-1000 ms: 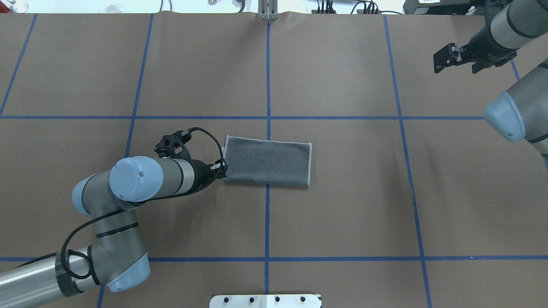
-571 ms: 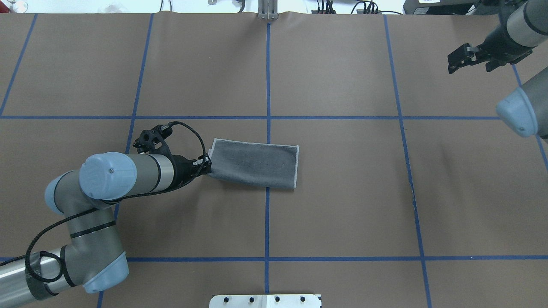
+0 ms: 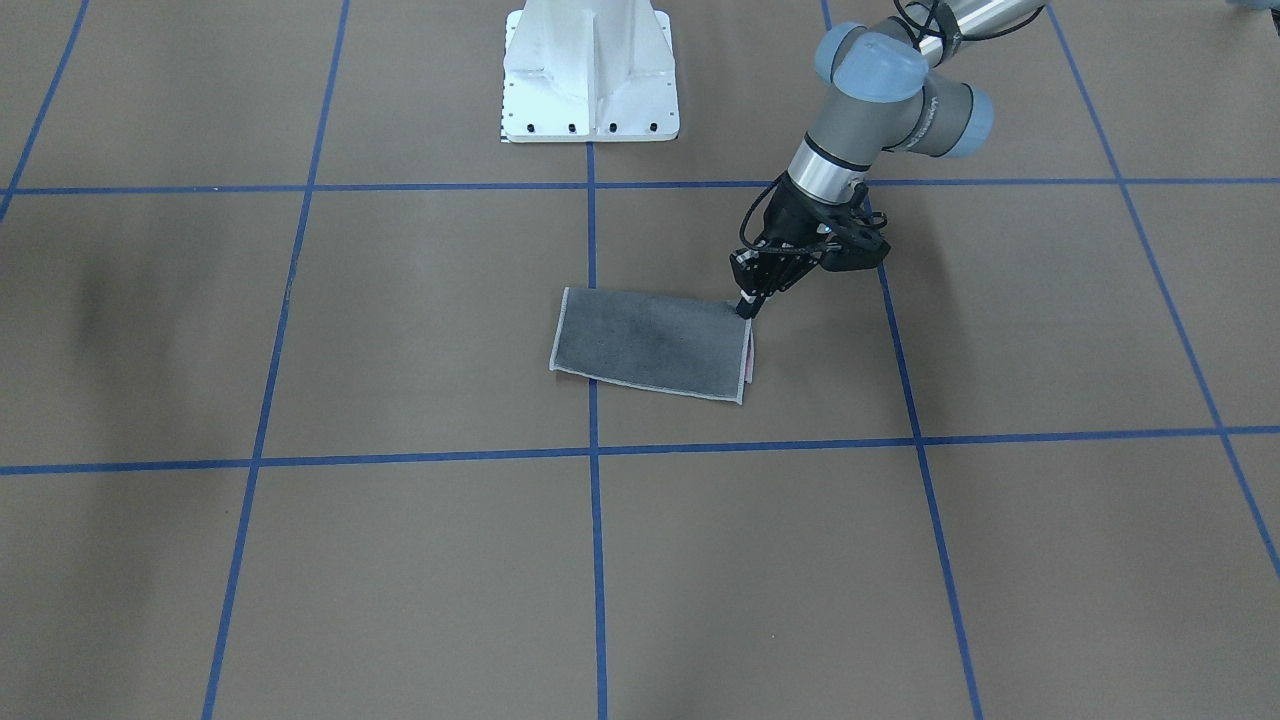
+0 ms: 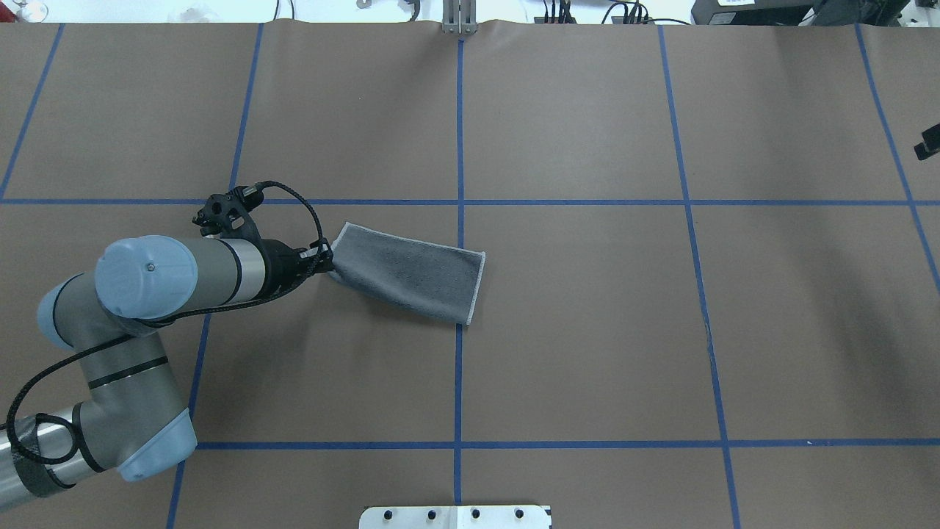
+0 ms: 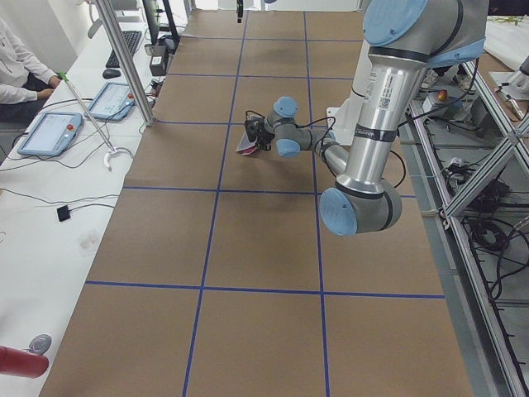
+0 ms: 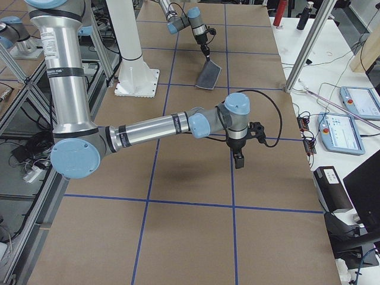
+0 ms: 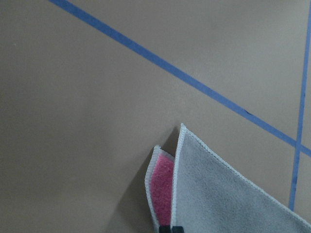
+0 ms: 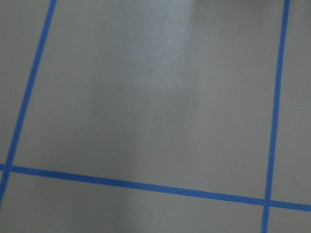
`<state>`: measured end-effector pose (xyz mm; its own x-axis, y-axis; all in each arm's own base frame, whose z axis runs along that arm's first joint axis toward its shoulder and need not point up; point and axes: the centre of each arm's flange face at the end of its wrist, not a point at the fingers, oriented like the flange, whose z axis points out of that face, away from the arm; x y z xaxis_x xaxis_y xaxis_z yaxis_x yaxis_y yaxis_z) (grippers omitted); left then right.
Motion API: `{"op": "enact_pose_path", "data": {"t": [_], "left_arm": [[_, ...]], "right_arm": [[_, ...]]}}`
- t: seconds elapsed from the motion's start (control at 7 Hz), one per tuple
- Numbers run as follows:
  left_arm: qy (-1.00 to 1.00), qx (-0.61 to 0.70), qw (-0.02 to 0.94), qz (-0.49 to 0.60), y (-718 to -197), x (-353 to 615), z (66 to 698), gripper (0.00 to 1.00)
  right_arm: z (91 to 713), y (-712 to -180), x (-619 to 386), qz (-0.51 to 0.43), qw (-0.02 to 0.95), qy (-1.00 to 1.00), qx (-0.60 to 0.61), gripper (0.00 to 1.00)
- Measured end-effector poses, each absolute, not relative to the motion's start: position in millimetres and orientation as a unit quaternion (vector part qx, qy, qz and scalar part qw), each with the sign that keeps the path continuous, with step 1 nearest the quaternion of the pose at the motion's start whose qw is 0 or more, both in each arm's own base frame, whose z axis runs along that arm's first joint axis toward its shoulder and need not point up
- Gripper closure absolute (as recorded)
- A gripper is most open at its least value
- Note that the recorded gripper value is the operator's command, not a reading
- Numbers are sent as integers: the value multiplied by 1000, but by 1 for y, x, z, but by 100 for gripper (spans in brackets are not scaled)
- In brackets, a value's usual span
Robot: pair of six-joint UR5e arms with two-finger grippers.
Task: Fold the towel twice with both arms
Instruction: 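Fold the held end over onto the strip's other end with the left gripper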
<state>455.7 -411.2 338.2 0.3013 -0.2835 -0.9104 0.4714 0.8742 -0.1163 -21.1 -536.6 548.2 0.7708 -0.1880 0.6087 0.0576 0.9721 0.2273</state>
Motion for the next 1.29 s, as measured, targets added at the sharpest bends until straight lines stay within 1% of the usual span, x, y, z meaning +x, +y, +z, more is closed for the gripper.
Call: {"op": "enact_pose_path", "data": {"t": [0.29,0.57,0.86,1.14,1.29], "left_arm": [[535,94,809,-224,-425,431,350,100],[537,94,810,-217,-425,403,353,100],[538,98,808,-218,-423,403,345,100],[523,113,815,-223,-422,434,312,100],[518,115,819,-217,-413,458,291,100]], "right_arm": [[604,-490,33,-91,937,-326,91,0],[635,-455,54,-87,934,-342,61,0],[632,-455,57,-71,929,-361,26,0],[631,-456,57,-68,929,-364,20,0],[631,-456,57,-68,929,-364,19,0]]}}
